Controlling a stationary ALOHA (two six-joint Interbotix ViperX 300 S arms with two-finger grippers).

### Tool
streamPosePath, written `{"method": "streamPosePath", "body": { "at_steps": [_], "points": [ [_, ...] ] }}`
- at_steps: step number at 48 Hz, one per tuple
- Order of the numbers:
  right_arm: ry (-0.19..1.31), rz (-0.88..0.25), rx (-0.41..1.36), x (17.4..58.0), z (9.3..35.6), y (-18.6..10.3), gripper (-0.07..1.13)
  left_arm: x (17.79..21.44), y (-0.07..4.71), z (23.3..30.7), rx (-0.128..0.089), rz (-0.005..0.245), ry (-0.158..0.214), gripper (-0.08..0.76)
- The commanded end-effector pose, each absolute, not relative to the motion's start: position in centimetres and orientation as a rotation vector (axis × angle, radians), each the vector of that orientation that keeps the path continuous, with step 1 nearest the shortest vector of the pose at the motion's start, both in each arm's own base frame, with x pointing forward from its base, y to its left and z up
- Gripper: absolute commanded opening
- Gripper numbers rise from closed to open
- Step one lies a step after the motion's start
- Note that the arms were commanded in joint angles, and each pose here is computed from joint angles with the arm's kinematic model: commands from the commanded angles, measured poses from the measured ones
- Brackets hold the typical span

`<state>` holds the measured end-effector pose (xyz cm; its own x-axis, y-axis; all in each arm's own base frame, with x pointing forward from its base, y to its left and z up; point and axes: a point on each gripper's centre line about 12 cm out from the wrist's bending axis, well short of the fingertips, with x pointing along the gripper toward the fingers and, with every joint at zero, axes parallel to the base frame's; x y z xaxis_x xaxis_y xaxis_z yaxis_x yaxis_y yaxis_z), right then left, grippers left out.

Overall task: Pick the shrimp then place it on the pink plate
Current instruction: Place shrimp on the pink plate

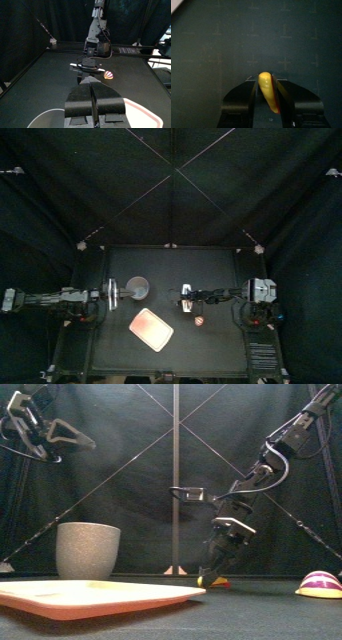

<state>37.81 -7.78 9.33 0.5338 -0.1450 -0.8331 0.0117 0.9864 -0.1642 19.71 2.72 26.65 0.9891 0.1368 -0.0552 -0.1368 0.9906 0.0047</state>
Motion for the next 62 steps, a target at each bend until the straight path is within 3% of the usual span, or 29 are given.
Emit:
{"method": "streamPosePath", "body": {
  "at_steps": [1, 12, 18, 33, 49, 62],
  "points": [
    [0.973, -0.107, -0.141, 38.2, 10.5, -8.1, 0.63, 19.88, 2.71, 27.26, 0.004, 0.136, 0.036, 0.032],
    [0.951, -0.110, -0.143, 38.5, 11.3, -8.1, 0.61, 19.88, 2.71, 27.26, 0.004, 0.136, 0.036, 0.032],
    [0.899, -0.109, -0.152, 39.5, 13.2, -7.8, 0.61, 19.88, 2.70, 27.26, 0.005, 0.135, 0.036, 0.032],
    [0.708, -0.001, -0.188, 44.4, 19.2, -2.0, 0.61, 19.88, 2.74, 27.33, 0.005, 0.137, 0.034, 0.032],
    [0.669, 0.119, -0.142, 49.2, 18.3, 5.1, 0.62, 19.85, 2.88, 27.26, 0.010, 0.144, 0.036, 0.032],
    [0.645, 0.151, -0.106, 52.4, 17.3, 7.8, 0.63, 19.82, 3.10, 27.26, 0.020, 0.153, 0.037, 0.032]
  ]
}}
